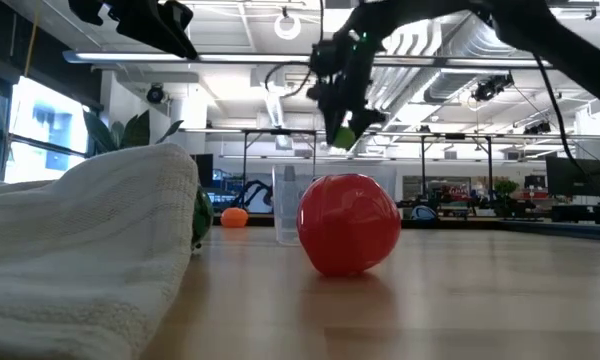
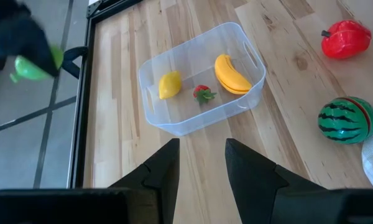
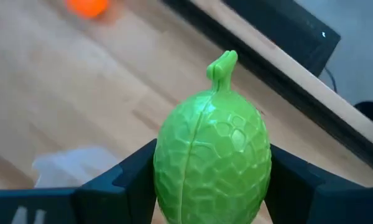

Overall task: Pick and placing Produce into tupperware
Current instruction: Put the green melon into the transparent bin

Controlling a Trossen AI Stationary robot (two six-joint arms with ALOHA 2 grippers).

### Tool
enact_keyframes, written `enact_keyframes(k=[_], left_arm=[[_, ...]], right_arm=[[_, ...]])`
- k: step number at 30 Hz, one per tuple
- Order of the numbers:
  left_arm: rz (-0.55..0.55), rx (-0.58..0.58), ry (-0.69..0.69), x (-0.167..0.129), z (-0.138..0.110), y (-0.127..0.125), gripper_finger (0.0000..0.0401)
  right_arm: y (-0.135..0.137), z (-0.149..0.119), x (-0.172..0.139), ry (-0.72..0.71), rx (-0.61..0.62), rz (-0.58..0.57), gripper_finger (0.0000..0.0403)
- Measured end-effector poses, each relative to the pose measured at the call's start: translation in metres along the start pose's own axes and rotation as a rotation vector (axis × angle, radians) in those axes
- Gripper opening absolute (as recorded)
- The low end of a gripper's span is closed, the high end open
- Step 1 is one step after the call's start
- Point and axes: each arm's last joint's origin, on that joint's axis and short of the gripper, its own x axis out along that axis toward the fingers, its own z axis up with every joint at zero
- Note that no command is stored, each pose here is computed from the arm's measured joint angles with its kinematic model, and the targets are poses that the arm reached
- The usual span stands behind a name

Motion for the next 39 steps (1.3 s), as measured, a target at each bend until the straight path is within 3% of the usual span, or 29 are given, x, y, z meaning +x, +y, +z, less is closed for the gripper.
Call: enact_keyframes(k=[11,15,20,25,39], left_arm=[[0.0,0.0,0.0,0.0,0.0,0.0,0.0117],[0.0,0.0,0.0,0.0,0.0,0.0,0.0117],[0.0,0.0,0.0,0.0,0.0,0.0,0.0117],[0.0,0.0,0.0,0.0,0.0,0.0,0.0117],[0.0,0.0,0.0,0.0,0.0,0.0,0.0117]], right_arm=[[0.09,-0.047,-0.016,0.045,-0.501,0.047,0.0218],[0.115,-0.062,-0.017,0.053,-0.612,0.085,0.0218],[0.128,-0.07,-0.009,0.067,-0.647,0.146,0.0218],[0.122,-0.094,0.04,0.195,-0.634,0.133,0.0218],[0.127,-0.131,0.092,0.083,-0.621,0.166,0.0218]])
